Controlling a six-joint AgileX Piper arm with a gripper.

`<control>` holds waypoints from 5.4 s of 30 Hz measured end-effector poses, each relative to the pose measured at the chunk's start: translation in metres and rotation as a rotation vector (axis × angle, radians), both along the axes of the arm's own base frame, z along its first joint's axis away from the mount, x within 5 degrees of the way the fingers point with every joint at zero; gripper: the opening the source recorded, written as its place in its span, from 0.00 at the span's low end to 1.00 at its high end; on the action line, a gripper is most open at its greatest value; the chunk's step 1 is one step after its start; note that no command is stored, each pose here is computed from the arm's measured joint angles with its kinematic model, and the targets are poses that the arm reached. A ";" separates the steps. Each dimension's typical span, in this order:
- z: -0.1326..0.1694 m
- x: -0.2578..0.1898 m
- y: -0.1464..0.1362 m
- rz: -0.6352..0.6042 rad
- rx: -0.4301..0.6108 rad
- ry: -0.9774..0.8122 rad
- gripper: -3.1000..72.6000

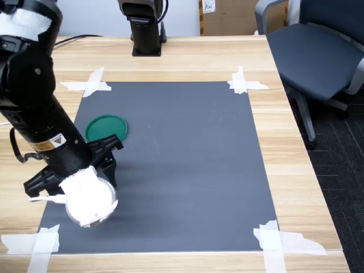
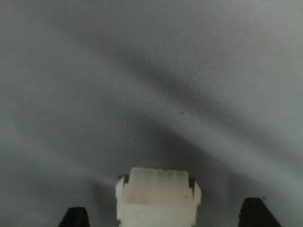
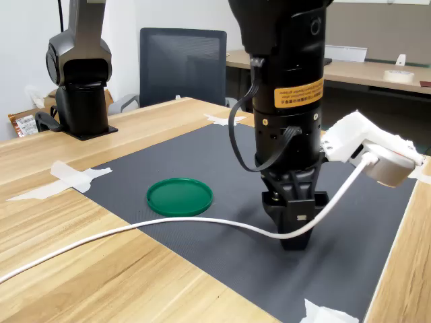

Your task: Grasp a white terminal and put it in the green lid.

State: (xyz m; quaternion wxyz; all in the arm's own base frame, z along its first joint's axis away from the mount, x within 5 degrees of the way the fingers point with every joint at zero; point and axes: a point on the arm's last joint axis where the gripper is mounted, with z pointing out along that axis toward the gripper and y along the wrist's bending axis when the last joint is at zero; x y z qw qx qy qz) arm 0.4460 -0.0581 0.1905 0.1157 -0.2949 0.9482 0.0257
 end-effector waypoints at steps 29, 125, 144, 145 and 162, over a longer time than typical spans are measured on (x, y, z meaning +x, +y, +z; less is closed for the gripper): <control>-0.009 0.008 0.000 -0.004 0.017 0.004 0.45; 0.016 -0.160 -0.026 0.127 -0.068 -0.054 0.45; 0.010 -0.157 -0.023 0.147 -0.020 -0.050 0.55; 0.010 -0.157 -0.022 0.146 -0.017 -0.049 0.57; 0.023 -0.157 -0.021 0.102 -0.024 -0.118 0.61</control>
